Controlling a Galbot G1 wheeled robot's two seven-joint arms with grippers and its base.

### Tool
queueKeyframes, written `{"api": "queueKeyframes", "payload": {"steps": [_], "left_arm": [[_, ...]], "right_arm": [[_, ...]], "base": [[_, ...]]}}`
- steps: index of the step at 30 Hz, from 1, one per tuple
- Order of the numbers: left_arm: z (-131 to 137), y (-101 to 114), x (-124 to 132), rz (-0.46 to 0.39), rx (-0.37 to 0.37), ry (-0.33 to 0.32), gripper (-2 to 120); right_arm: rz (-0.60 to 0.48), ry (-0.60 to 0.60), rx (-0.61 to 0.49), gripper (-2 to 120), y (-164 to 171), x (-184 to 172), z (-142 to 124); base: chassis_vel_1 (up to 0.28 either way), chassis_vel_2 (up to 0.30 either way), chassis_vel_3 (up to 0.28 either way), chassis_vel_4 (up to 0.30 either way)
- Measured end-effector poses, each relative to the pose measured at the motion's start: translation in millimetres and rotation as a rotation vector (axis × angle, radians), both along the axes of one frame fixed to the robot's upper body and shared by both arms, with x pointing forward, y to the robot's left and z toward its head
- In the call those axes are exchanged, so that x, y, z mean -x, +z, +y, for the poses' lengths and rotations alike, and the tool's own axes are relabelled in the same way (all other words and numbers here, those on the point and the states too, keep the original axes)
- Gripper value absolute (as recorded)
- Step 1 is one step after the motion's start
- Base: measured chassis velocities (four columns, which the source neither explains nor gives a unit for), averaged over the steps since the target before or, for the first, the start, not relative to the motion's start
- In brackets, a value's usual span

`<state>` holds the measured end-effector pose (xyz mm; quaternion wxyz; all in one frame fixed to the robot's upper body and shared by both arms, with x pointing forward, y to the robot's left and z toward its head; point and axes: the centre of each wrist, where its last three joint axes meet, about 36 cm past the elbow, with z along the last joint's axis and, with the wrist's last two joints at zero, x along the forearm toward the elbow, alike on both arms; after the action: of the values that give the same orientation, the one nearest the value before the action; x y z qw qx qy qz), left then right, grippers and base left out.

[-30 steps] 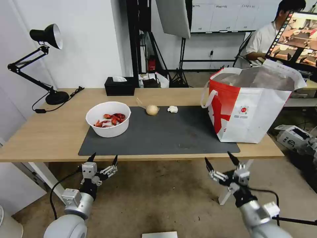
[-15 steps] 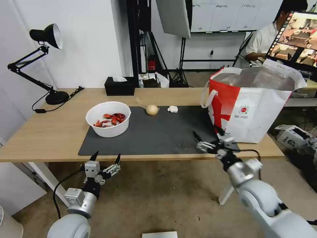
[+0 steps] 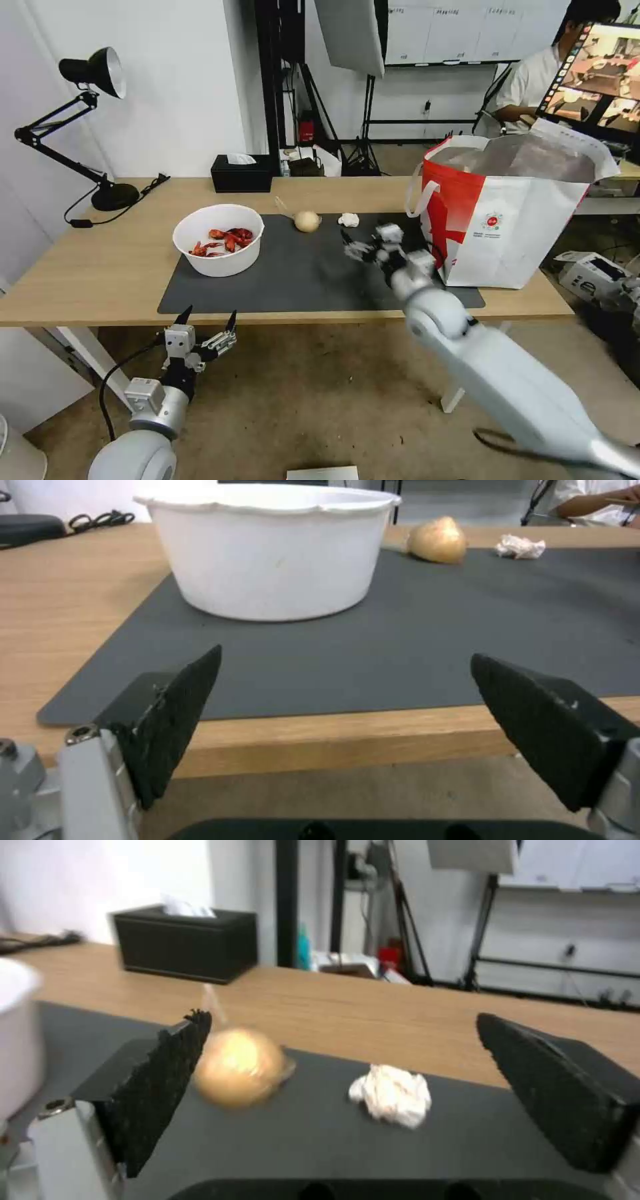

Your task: Pick up the trash from the table and place it into the takeout bag.

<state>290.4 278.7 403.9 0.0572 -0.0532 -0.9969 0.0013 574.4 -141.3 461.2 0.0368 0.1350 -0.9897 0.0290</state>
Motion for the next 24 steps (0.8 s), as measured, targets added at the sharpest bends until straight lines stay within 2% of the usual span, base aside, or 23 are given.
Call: {"api": "queueKeyframes", "payload": {"steps": [2, 9, 15, 24], "left_arm": [[2, -2, -1, 0.003, 0.003, 0.004, 100], [8, -5, -3, 0.005, 0.008, 0.019, 100], [12, -6, -3, 0.003, 0.013, 0.023, 100], [8, -8, -7, 0.001, 0.022, 0.011, 100]], "right_arm": [[0.042, -0.050, 0.034, 100, -3, -26, 14], [0.140, -0.171, 0.110, 100, -3, -75, 37], [0.186, -0.202, 0.126, 100, -7, -96, 42], [0.254, -0.213, 0.140, 100, -14, -113, 30]], "base": [[0.000, 0.000, 0.000, 0.000], [0.000, 0.000, 0.000, 0.000], [0.000, 0.000, 0.000, 0.000], [0.000, 0.000, 0.000, 0.000]]}}
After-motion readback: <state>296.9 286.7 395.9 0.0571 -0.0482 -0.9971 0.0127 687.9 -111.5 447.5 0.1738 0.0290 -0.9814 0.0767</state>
